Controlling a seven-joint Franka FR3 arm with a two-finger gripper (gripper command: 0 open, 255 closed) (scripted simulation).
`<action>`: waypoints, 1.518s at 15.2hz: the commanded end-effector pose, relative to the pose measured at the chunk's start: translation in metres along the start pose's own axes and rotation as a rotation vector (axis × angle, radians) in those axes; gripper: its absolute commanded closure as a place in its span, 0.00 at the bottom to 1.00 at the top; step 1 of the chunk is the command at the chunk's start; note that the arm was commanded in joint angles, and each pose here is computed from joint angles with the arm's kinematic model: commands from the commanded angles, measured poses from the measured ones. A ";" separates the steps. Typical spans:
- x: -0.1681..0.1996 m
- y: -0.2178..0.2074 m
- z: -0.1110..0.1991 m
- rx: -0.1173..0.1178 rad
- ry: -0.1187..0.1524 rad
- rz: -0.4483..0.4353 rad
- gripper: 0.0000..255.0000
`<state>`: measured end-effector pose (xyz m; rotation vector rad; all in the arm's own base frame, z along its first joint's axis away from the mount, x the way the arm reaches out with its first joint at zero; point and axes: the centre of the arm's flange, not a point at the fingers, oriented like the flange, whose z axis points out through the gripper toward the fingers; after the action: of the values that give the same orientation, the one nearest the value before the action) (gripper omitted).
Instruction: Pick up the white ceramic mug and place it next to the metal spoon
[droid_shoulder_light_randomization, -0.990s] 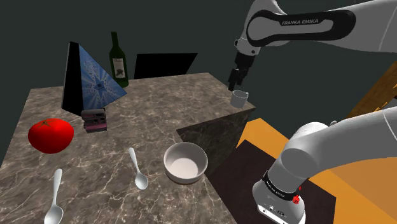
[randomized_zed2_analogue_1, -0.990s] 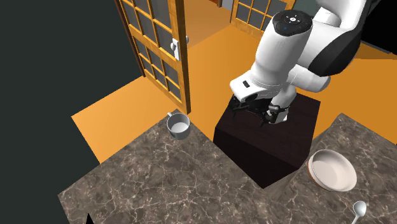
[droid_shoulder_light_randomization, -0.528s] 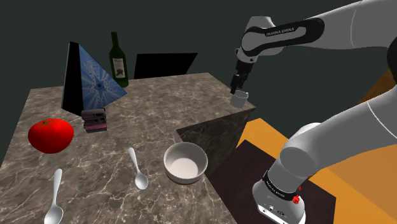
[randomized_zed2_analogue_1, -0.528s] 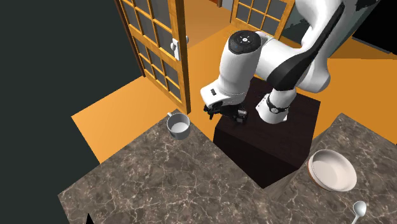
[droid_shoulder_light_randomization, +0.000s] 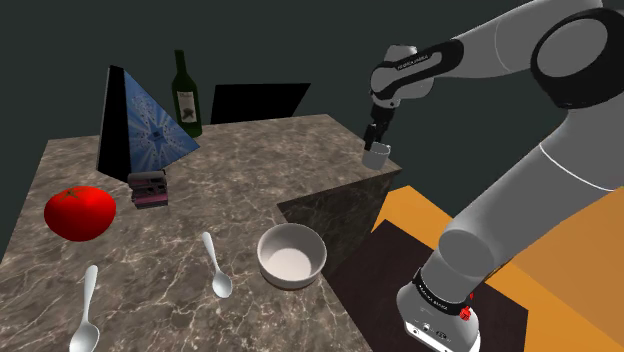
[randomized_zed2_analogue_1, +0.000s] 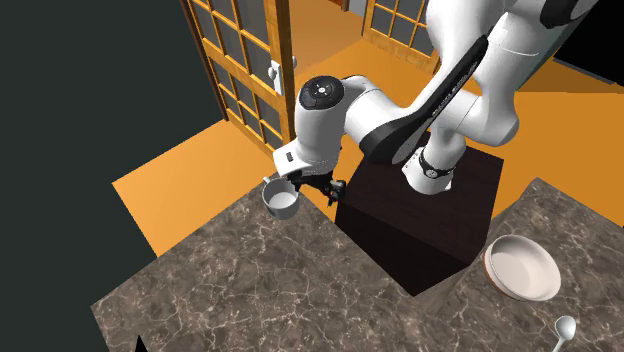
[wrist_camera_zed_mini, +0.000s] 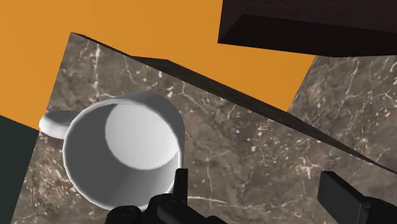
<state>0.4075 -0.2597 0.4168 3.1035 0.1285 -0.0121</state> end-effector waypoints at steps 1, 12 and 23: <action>0.004 0.022 0.015 -0.007 -0.006 0.001 0.00; 0.009 0.049 0.072 -0.013 -0.013 0.004 0.00; 0.009 0.049 0.072 -0.013 -0.013 0.004 1.00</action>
<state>0.4203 -0.3101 0.3466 3.0898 0.1217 -0.0315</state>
